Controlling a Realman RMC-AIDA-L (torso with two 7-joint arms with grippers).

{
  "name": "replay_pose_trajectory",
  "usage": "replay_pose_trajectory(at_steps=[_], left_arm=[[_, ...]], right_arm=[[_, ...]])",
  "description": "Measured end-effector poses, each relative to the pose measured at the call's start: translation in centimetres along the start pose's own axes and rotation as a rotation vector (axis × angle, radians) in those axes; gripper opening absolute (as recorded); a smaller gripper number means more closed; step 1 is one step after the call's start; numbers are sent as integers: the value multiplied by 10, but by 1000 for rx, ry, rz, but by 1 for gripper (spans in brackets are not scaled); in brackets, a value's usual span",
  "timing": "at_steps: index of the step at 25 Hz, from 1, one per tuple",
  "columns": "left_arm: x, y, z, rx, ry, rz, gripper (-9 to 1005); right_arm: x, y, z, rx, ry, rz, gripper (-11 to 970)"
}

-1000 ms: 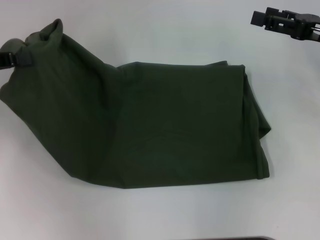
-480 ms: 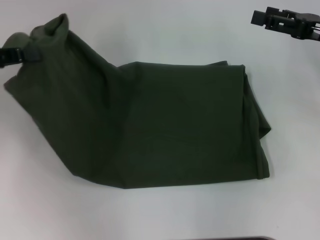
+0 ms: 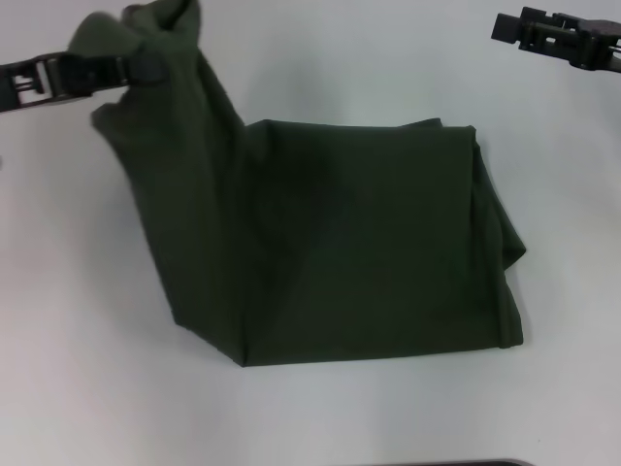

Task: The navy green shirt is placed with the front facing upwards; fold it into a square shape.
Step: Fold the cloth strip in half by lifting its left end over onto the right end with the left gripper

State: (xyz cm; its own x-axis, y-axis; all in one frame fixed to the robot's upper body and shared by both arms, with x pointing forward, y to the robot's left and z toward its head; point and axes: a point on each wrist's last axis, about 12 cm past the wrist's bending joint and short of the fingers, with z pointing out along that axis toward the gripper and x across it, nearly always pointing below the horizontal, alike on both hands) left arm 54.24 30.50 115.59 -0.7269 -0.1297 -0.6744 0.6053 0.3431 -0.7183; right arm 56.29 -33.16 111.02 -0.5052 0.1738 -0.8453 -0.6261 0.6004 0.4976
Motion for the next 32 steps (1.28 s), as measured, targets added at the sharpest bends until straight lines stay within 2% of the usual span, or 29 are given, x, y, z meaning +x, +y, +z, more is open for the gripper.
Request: replay_pose_trajectory(at_steps=[11,20,23,32], left_arm=[[16,1,40,75,-11,-28,29],[31,7,62,101,12,-81,31],[37,9,77,129,12,-101,36],[53,9,107,183,26,-135,51]], right_arm=[[-8,-3,-13,12,-54,18,906],[-35,-10,-40,37,-154,35,906],[-43,-11,-48,34,-158,37,907],[-49,-10,-54,25,-150,23,907]])
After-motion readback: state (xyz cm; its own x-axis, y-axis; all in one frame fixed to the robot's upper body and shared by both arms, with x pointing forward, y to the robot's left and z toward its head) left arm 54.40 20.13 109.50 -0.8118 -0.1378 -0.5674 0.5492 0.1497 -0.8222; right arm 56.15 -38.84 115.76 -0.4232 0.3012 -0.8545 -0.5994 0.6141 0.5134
